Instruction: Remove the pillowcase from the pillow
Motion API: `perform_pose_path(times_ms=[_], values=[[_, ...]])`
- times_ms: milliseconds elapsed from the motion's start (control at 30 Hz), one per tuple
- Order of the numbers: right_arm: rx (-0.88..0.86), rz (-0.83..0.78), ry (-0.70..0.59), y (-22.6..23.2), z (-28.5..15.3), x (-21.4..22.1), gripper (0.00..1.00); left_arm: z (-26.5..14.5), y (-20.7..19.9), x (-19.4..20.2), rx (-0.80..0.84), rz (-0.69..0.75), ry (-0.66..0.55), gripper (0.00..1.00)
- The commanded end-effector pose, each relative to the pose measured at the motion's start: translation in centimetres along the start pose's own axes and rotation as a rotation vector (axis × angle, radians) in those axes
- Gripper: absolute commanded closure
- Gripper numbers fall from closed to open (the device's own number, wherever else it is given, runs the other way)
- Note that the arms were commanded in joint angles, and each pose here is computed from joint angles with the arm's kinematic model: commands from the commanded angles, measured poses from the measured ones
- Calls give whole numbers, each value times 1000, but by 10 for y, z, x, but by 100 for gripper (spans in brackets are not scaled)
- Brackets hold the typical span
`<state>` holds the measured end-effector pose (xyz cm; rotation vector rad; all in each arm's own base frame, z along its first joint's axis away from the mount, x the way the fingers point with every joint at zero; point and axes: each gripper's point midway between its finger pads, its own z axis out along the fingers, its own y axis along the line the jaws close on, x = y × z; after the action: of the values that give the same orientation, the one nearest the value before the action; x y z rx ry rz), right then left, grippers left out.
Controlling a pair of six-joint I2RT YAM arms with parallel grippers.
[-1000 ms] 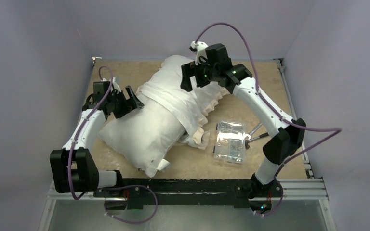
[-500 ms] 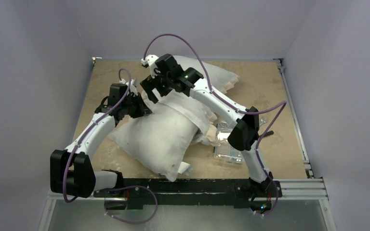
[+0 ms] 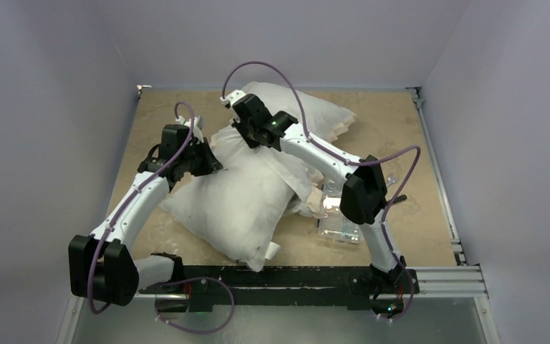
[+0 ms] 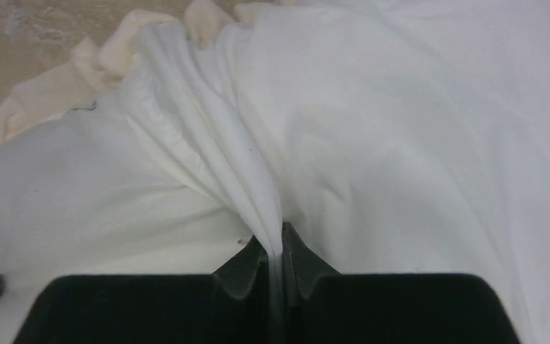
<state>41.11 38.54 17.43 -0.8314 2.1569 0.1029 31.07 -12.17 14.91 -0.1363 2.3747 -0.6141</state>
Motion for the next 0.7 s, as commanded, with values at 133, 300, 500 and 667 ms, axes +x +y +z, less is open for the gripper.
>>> perform_pose_path(times_ms=[133, 300, 500, 667], values=[[411, 343, -84, -176, -77, -4, 100, -31, 15, -28, -164, 61, -81, 100], [543, 508, -143, -251, -123, 9, 100, -36, 14, -41, -190, 61, -113, 100], [635, 676, -201, -309, -164, 26, 100, -59, 30, -69, -338, 82, -201, 100], [425, 672, -252, -291, -151, 13, 100, -71, 33, -100, -403, 102, -279, 100]])
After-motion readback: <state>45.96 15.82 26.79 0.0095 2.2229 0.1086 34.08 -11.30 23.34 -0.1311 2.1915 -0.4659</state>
